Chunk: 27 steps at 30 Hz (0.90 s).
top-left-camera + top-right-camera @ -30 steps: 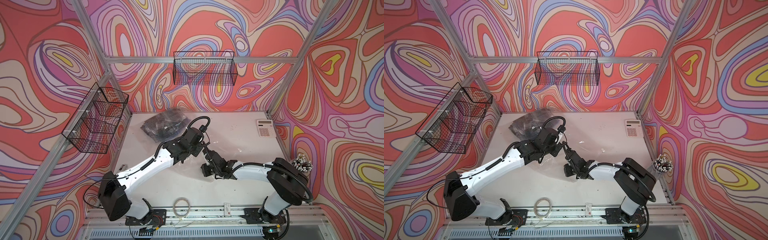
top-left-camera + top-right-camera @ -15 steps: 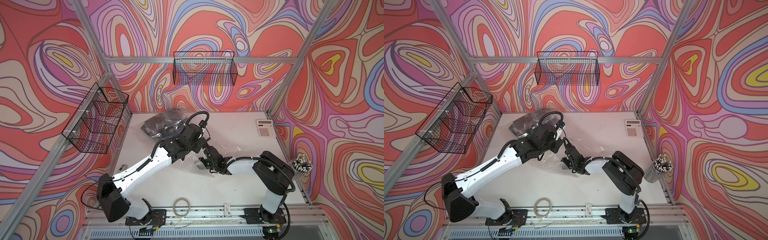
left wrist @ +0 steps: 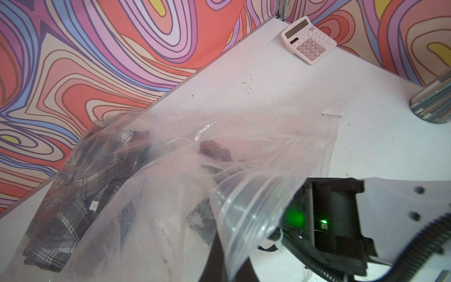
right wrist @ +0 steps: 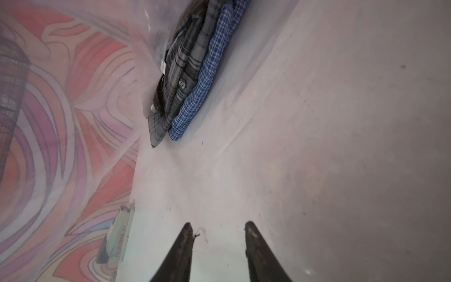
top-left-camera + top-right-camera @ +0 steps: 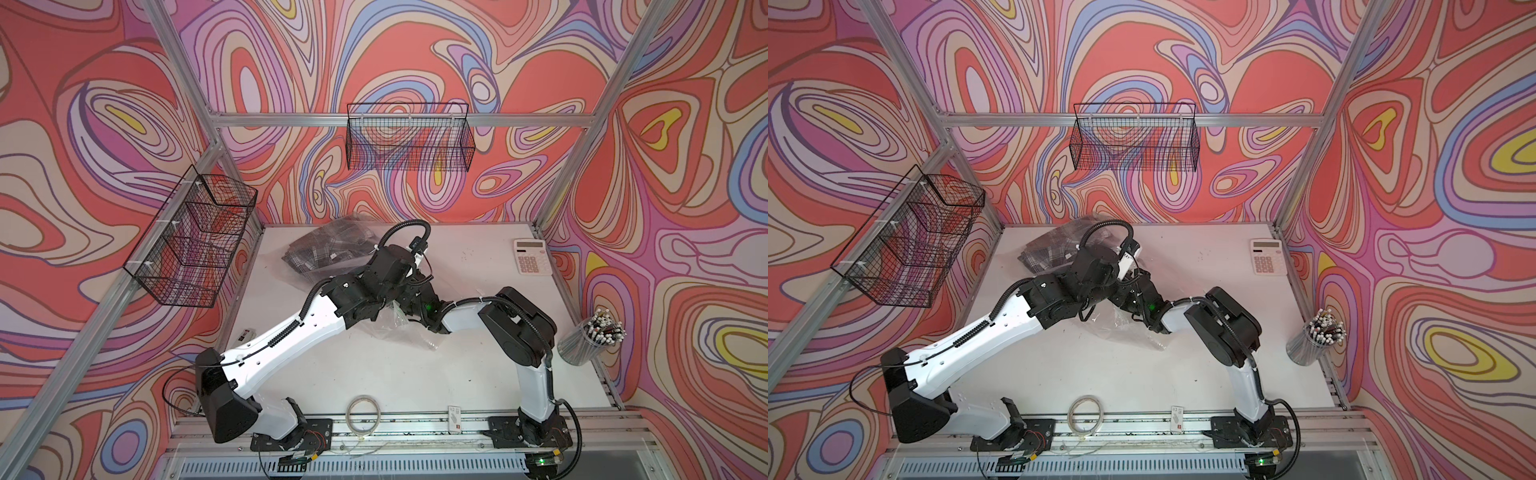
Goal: Take the shirt out of the vacuum bag
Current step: Move the shirt from the vacuum bag.
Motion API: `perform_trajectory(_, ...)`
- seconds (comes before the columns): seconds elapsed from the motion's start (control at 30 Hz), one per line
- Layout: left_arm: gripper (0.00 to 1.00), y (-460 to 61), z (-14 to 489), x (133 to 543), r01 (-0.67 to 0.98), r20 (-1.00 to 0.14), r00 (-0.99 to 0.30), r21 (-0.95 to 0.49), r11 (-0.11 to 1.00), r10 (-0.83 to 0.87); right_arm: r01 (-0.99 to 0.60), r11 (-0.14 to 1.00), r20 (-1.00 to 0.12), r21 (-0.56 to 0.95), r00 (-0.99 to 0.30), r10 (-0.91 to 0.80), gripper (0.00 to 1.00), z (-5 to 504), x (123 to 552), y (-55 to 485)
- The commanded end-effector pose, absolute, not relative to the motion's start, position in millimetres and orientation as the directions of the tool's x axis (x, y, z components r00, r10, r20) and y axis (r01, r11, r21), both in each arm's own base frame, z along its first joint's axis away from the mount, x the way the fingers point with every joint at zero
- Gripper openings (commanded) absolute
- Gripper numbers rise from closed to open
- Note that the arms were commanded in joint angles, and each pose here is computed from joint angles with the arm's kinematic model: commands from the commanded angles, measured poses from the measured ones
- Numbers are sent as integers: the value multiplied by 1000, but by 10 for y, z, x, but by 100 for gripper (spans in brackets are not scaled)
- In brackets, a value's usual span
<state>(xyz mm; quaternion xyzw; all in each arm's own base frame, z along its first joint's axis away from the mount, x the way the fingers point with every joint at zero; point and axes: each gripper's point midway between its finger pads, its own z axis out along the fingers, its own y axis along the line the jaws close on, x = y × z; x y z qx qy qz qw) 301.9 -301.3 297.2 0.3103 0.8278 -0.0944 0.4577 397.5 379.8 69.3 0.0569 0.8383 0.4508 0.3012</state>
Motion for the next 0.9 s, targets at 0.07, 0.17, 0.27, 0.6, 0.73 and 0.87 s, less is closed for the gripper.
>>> perform_trajectory(0.07, 0, -3110, 3024, 2940, 615, -817, -393, 107, 781, 421, -207, 478, -413, 854, -828, 379, 38, 730, 4169, 4120)
perform_trajectory(0.17, 0, -3155, 3111, 2918, 622, -825, -379, 110, 776, 420, -198, 448, -390, 872, -835, 390, 39, 647, 4313, 4247)
perform_trajectory(0.27, 0, -3185, 3168, 2894, 628, -829, -373, 104, 771, 416, -181, 419, -363, 890, -837, 409, 40, 571, 4470, 4340)
perform_trajectory(0.6, 0, -3251, 3205, 2825, 645, -831, -379, 79, 760, 408, -125, 395, -319, 910, -821, 474, 52, 349, 4893, 4457)
perform_trajectory(0.73, 0, -3300, 3208, 2789, 659, -832, -383, 59, 750, 402, -94, 394, -300, 914, -812, 501, 55, 226, 5036, 4459)
perform_trajectory(0.87, 0, -3323, 3217, 2760, 668, -832, -383, 49, 742, 400, -89, 386, -291, 918, -812, 506, 59, 161, 5158, 4527)
